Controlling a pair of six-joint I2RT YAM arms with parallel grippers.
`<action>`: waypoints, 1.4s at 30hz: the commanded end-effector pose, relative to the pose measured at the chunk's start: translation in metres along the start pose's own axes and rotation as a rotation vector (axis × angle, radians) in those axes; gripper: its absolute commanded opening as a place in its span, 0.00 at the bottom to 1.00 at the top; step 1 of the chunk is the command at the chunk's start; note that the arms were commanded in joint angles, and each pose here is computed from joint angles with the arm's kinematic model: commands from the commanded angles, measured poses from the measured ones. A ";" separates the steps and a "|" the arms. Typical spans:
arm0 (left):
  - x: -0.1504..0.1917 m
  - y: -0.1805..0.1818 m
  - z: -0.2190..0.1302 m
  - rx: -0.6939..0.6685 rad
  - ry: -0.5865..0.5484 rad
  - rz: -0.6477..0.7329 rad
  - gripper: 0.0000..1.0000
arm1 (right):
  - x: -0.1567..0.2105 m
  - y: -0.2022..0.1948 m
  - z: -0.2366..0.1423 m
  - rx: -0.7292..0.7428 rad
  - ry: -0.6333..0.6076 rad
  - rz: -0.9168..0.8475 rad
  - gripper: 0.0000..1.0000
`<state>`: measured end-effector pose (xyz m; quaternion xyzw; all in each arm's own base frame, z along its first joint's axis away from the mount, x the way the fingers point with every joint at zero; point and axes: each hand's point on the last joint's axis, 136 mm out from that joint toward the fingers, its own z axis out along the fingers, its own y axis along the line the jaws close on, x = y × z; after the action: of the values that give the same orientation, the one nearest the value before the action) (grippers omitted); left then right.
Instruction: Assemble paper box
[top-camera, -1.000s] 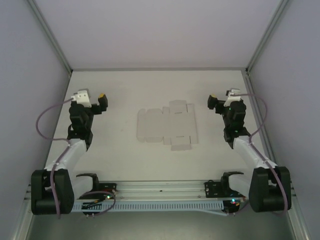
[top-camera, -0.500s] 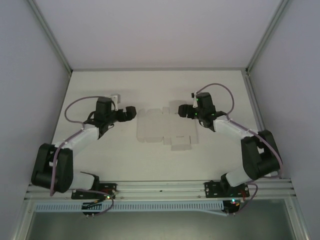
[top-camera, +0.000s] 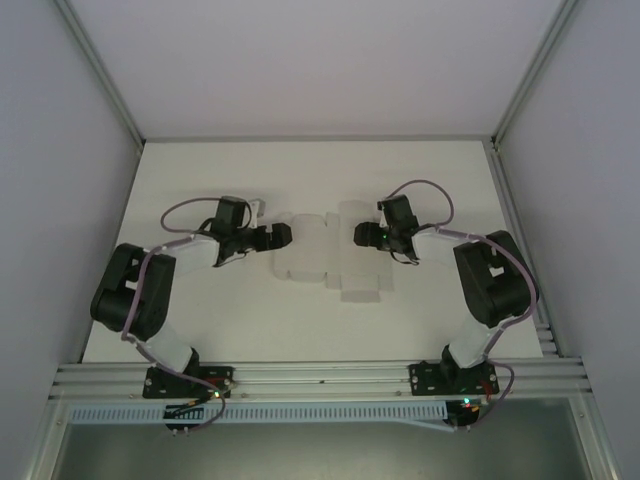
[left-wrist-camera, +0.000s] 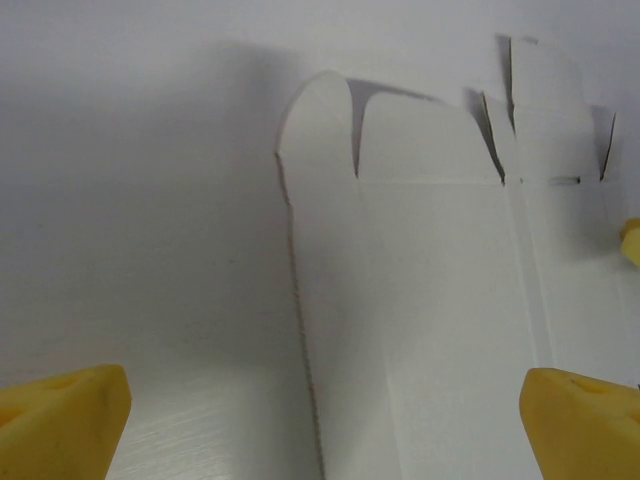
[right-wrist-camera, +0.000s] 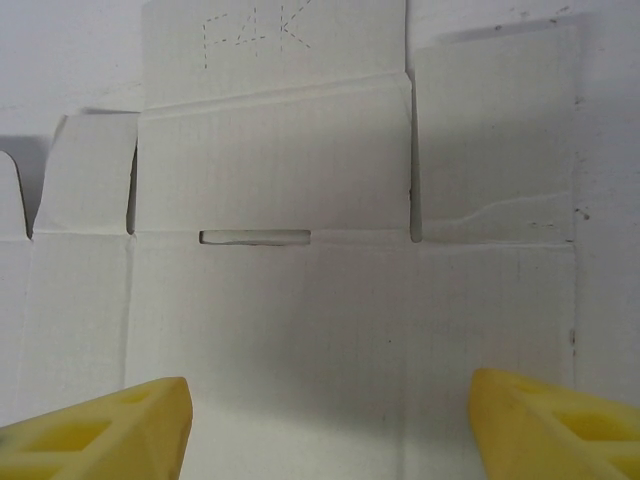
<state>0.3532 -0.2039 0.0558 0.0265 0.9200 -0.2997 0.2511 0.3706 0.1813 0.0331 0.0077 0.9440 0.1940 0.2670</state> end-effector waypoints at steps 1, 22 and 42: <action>0.006 -0.014 0.011 0.078 0.041 -0.014 1.00 | 0.021 -0.012 0.009 0.034 0.042 0.029 0.74; -0.015 -0.077 -0.002 0.321 -0.027 0.073 0.00 | -0.008 0.016 -0.032 -0.088 -0.055 0.005 0.76; -0.064 -0.202 -0.227 0.649 -0.523 0.355 0.00 | -0.068 0.072 -0.219 -0.719 -0.379 -0.080 0.84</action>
<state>0.2829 -0.2354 0.3327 0.1775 0.6940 -0.4954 0.4914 0.3292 0.1391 0.2397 -0.0266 0.7951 0.4187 0.4380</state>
